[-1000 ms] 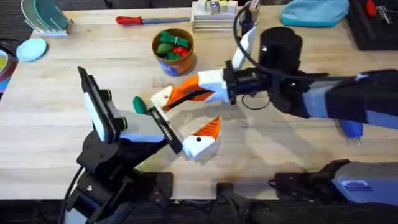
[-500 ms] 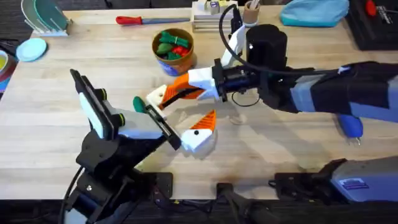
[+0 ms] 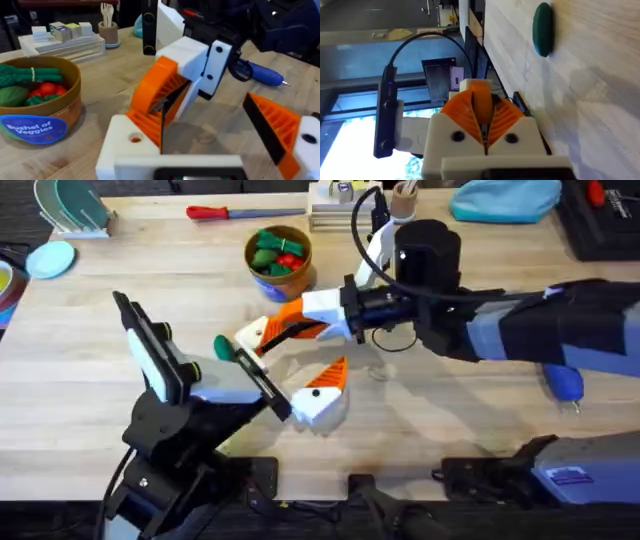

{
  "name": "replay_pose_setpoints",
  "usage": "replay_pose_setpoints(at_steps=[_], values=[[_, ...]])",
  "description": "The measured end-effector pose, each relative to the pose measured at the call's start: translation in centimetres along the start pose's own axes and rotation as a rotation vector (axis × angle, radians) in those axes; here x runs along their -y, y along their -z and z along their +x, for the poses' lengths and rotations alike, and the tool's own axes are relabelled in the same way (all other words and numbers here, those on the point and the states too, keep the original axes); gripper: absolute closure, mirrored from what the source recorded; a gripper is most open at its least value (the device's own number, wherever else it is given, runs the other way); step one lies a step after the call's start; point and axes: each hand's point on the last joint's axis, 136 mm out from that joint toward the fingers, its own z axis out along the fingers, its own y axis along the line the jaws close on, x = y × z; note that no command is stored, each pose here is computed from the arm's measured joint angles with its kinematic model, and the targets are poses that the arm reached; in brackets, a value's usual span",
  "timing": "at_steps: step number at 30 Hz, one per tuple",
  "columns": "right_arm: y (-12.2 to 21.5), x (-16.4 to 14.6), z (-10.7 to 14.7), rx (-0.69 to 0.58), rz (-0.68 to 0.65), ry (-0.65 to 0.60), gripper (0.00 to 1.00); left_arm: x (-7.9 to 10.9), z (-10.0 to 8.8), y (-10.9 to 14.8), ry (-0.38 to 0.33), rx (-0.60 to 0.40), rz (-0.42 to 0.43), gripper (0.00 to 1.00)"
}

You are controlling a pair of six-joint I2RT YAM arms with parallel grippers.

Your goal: Pick up the gripper from the table and insert it into the empty holder that is missing its gripper. Then pick up a screw, insert it into the mounting hole, and use the screwdriver to tighten it. Finally, clean up the table by picking up the vegetable and placing it into the bucket.

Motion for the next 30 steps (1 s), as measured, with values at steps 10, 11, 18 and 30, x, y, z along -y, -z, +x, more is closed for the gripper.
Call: replay_pose_setpoints(at_steps=[10, 11, 18, 30], values=[[-0.37, 0.26, -0.03, 0.011, 0.021, 0.0, 0.993, 0.0, 0.03, 0.01, 0.019, -0.002, 0.002, 0.008], [-0.37, 0.27, -0.05, 0.013, 0.022, 0.0, 0.993, 0.06, 0.04, 0.01, 0.019, -0.002, 0.005, 0.008], [-0.37, 0.29, -0.04, 0.013, 0.022, -0.001, 0.993, 0.16, 0.06, 0.02, 0.021, -0.003, 0.012, 0.008], [-0.17, 0.2, 0.32, -0.015, 0.012, -0.007, 0.844, 0.42, 0.09, 0.02, 0.019, -0.005, 0.026, 0.008]])
